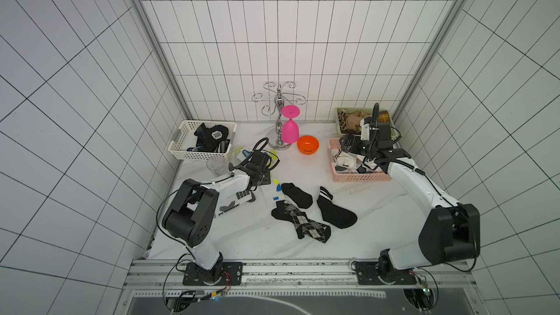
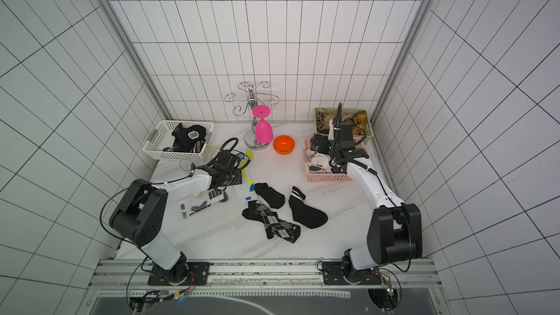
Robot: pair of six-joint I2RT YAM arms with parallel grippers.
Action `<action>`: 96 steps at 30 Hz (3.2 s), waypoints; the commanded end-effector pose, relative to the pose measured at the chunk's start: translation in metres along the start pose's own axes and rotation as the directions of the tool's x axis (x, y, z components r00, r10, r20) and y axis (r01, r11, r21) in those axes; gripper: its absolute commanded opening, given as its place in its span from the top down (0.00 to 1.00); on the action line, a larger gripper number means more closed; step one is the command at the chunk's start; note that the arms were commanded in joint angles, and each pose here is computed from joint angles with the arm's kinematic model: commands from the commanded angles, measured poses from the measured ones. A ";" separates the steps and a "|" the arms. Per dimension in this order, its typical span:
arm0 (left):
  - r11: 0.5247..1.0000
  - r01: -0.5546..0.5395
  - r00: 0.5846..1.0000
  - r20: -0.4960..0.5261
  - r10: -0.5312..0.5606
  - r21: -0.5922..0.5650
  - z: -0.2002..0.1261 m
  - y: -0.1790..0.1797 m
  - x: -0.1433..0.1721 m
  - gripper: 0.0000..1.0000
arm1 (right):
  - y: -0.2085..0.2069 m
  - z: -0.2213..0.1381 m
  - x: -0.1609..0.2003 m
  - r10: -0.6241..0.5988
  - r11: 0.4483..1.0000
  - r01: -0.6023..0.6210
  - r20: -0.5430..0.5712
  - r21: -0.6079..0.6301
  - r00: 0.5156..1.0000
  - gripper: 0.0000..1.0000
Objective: Sort the socks into the basket by color
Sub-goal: Pick up the sock at the center of the board.
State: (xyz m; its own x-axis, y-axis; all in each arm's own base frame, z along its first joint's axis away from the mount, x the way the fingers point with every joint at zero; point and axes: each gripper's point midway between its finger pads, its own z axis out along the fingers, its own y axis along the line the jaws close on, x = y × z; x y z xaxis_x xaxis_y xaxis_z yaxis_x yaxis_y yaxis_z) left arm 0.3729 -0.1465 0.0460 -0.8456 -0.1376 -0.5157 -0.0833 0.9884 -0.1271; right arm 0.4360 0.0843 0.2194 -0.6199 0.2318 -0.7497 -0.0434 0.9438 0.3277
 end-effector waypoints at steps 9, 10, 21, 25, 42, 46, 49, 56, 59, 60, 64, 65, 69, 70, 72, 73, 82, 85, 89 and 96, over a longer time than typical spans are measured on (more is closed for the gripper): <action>1.000 0.021 0.996 0.089 -0.022 0.013 0.033 -0.003 -0.026 0.57 | 0.047 -0.035 -0.024 -0.054 0.987 0.063 0.066 -0.146 0.996 0.05; 1.000 0.021 0.995 0.093 -0.023 0.019 0.031 -0.003 -0.026 0.66 | 0.048 -0.037 -0.024 -0.056 0.986 0.066 0.069 -0.152 0.996 0.06; 0.991 -0.078 0.969 0.241 0.050 0.108 -0.044 -0.012 -0.039 1.00 | 0.076 -0.054 -0.022 -0.088 0.956 0.108 0.085 -0.274 0.993 0.06; 0.979 -0.134 0.946 0.315 0.080 0.153 -0.082 -0.018 -0.048 1.00 | 0.096 -0.060 -0.017 -0.119 0.921 0.144 0.090 -0.363 0.989 0.07; 0.721 -0.532 0.761 0.624 0.179 0.443 -0.251 -0.085 -0.059 1.00 | 0.210 -0.126 0.010 -0.268 0.575 0.341 0.223 -0.743 0.937 0.01; 0.609 -0.624 0.713 0.677 0.185 0.490 -0.284 -0.100 -0.052 1.00 | 0.231 -0.143 0.014 -0.281 0.483 0.365 0.253 -0.796 0.926 0.01; 0.539 -0.665 0.697 0.689 0.199 0.517 -0.299 -0.109 -0.047 1.00 | 0.243 -0.151 0.013 -0.285 0.436 0.372 0.267 -0.819 0.921 0.01; 0.399 -0.718 0.675 0.711 0.196 0.571 -0.330 -0.127 -0.037 1.00 | 0.264 -0.160 0.012 -0.287 0.376 0.399 0.304 -0.837 0.908 0.01; 0.360 -0.727 0.674 0.710 0.206 0.585 -0.336 -0.134 -0.034 1.00 | 0.272 -0.169 0.010 -0.281 0.347 0.417 0.331 -0.840 0.901 0.01; 0.352 -0.729 0.672 0.709 0.212 0.587 -0.336 -0.136 -0.033 1.00 | 0.274 -0.170 0.012 -0.285 0.337 0.421 0.335 -0.842 0.898 0.01; 0.331 -0.736 0.667 0.715 0.210 0.590 -0.341 -0.145 -0.033 1.00 | 0.283 -0.179 0.028 -0.314 0.272 0.408 0.320 -0.872 0.894 0.01; 0.325 -0.738 0.665 0.719 0.203 0.591 -0.343 -0.146 -0.035 1.00 | 0.284 -0.181 0.033 -0.321 0.254 0.398 0.311 -0.881 0.894 0.01; 0.316 -0.741 0.659 0.732 0.175 0.592 -0.349 -0.152 -0.042 1.00 | 0.285 -0.182 0.049 -0.342 0.219 0.354 0.268 -0.909 0.900 0.05; 0.316 -0.742 0.657 0.735 0.167 0.591 -0.350 -0.153 -0.044 1.00 | 0.285 -0.183 0.052 -0.344 0.214 0.343 0.258 -0.915 0.903 0.12; 0.316 -0.742 0.656 0.738 0.158 0.591 -0.351 -0.155 -0.047 1.00 | 0.284 -0.181 0.055 -0.348 0.211 0.327 0.242 -0.921 0.906 0.32; 0.317 -0.741 0.657 0.737 0.158 0.592 -0.350 -0.155 -0.048 1.00 | 0.284 -0.180 0.056 -0.350 0.211 0.321 0.235 -0.923 0.907 0.48; 0.411 -0.696 0.686 0.714 0.139 0.588 -0.344 -0.145 -0.058 0.75 | 0.276 -0.171 0.044 -0.345 0.276 0.335 0.232 -0.901 0.909 1.00; 0.460 -0.651 0.719 0.684 0.120 0.604 -0.338 -0.138 -0.061 0.45 | 0.265 -0.159 0.026 -0.310 0.354 0.331 0.224 -0.875 0.924 1.00; 0.550 -0.579 0.758 0.647 0.090 0.602 -0.325 -0.122 -0.066 0.38 | 0.232 -0.137 -0.008 -0.229 0.514 0.302 0.211 -0.802 0.950 1.00; 0.736 -0.415 0.844 0.528 0.092 0.536 -0.279 -0.090 -0.068 0.38 | 0.154 -0.101 -0.058 -0.094 0.765 0.211 0.219 -0.609 0.971 1.00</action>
State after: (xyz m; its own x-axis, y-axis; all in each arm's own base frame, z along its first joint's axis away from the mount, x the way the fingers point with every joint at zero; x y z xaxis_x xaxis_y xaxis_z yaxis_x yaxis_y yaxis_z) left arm 0.2808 -0.2236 0.3556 -0.3640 -0.0571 -0.9297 0.6825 0.6629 -0.3079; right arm 0.3634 0.2183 0.3325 -0.5073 0.1125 -0.8544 -0.6907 0.5398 0.4812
